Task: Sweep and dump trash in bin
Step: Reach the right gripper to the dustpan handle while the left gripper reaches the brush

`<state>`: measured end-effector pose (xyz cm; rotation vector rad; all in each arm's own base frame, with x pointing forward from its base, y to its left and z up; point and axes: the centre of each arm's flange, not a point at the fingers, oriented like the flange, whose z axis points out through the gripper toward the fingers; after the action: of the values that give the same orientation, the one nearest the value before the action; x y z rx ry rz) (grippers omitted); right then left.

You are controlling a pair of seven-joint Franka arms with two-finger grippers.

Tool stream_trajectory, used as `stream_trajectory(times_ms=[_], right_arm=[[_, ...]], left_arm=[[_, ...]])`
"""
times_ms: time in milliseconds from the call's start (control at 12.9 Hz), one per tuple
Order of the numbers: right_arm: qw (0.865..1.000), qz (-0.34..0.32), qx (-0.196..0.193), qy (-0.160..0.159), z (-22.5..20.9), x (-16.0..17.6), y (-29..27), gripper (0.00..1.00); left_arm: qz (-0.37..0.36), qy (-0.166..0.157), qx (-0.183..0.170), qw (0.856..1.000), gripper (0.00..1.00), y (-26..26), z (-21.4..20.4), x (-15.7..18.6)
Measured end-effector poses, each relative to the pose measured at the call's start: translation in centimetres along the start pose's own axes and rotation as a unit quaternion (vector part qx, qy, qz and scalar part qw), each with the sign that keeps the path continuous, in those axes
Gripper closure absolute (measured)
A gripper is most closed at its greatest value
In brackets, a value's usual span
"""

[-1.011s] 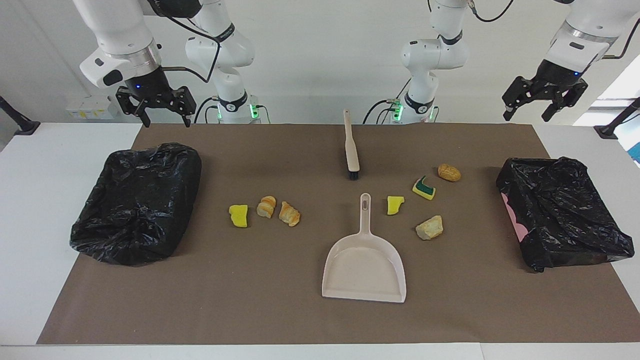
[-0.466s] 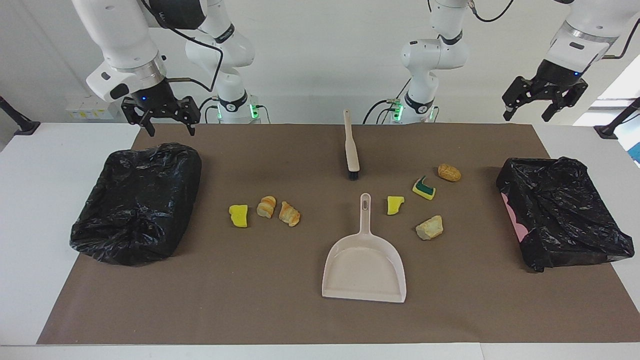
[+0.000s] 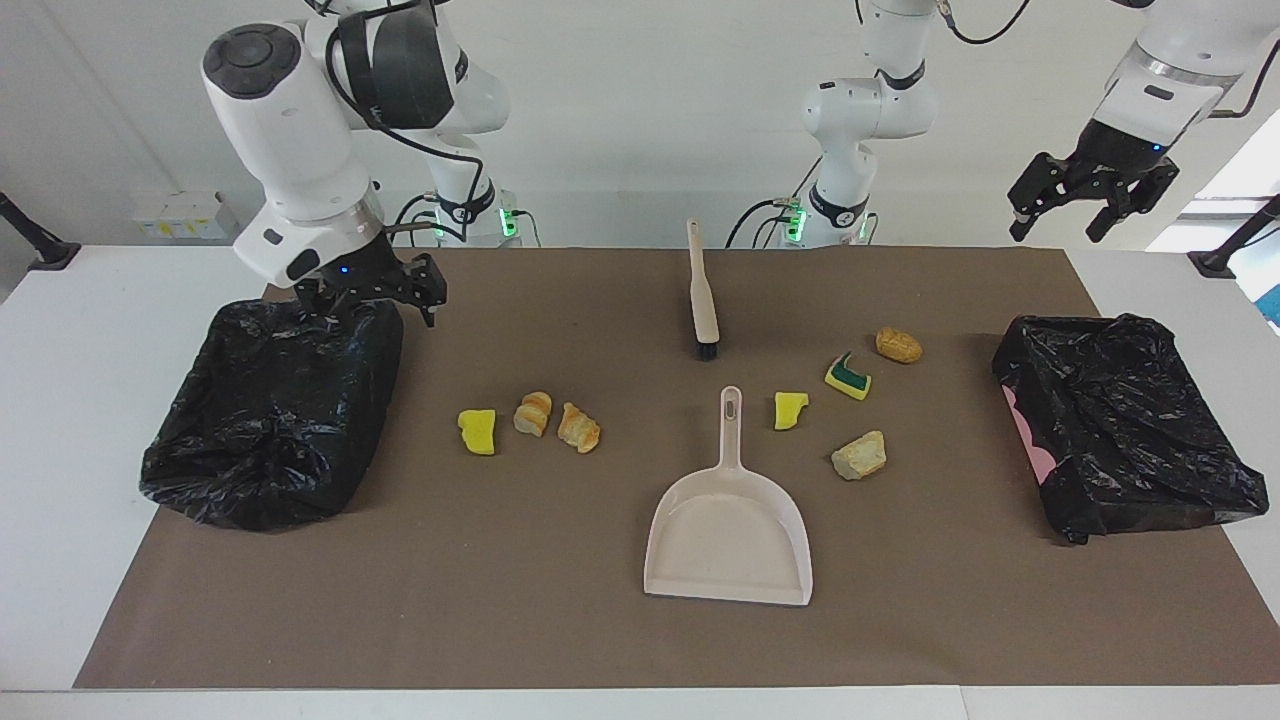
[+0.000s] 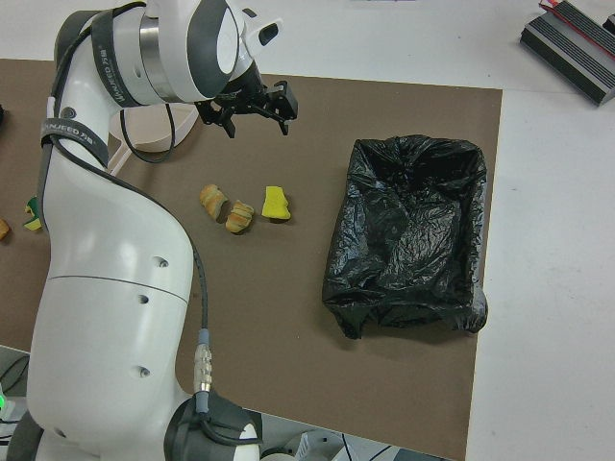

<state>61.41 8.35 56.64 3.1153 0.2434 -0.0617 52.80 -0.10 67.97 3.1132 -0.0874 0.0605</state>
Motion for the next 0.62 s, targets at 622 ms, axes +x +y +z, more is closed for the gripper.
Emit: stream_trajectory(times_ms=[622], right_arm=[[0.998, 0.054, 0.017, 0.034, 7.7, 4.6, -14.2, 0.00]], left_arm=[[0.052, -0.034, 0.001, 0.998, 0.00, 12.5, 4.4, -3.2]])
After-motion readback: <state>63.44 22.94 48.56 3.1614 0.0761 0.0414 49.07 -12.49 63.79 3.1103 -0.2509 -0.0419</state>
